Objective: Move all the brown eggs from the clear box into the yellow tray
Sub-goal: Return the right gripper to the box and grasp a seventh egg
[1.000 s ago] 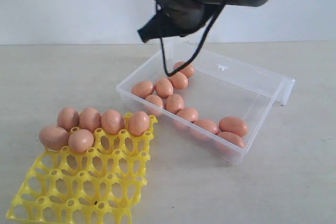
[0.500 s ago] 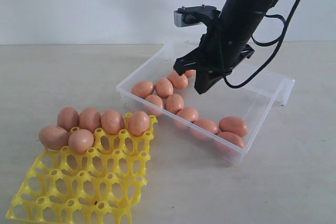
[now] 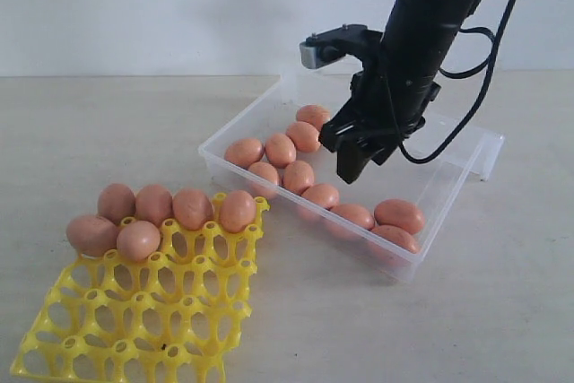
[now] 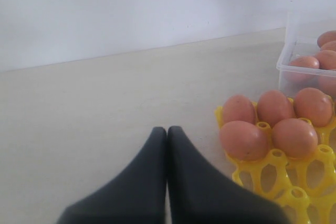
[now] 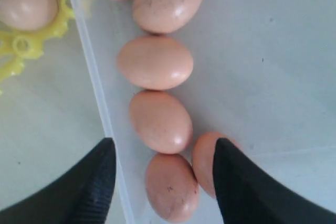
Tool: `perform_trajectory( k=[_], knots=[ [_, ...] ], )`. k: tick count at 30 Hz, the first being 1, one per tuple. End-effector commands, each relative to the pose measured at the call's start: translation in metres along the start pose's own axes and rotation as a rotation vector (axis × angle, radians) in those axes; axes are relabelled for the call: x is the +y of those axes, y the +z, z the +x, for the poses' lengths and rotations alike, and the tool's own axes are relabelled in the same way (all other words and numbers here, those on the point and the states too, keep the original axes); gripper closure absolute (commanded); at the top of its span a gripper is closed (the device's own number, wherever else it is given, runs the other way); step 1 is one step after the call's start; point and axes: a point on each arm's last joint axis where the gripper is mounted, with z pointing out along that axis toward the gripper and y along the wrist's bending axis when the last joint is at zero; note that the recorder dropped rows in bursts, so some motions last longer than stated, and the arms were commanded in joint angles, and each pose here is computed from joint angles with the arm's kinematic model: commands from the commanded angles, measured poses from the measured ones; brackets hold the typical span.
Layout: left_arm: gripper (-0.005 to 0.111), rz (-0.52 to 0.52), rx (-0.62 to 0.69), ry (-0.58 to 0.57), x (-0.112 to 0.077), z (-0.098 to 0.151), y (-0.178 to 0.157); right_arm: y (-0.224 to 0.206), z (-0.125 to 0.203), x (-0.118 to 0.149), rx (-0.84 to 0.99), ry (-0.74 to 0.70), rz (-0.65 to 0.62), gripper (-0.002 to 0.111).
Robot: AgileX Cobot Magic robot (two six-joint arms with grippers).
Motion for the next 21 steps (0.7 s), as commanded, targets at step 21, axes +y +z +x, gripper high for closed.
perform_trajectory(
  k=[21],
  knots=[
    [0.111, 0.003, -0.007, 0.007, 0.000, 0.000, 0.000, 0.075, 0.000, -0.014, 0.100, -0.424, -0.094, 0.054]
  ],
)
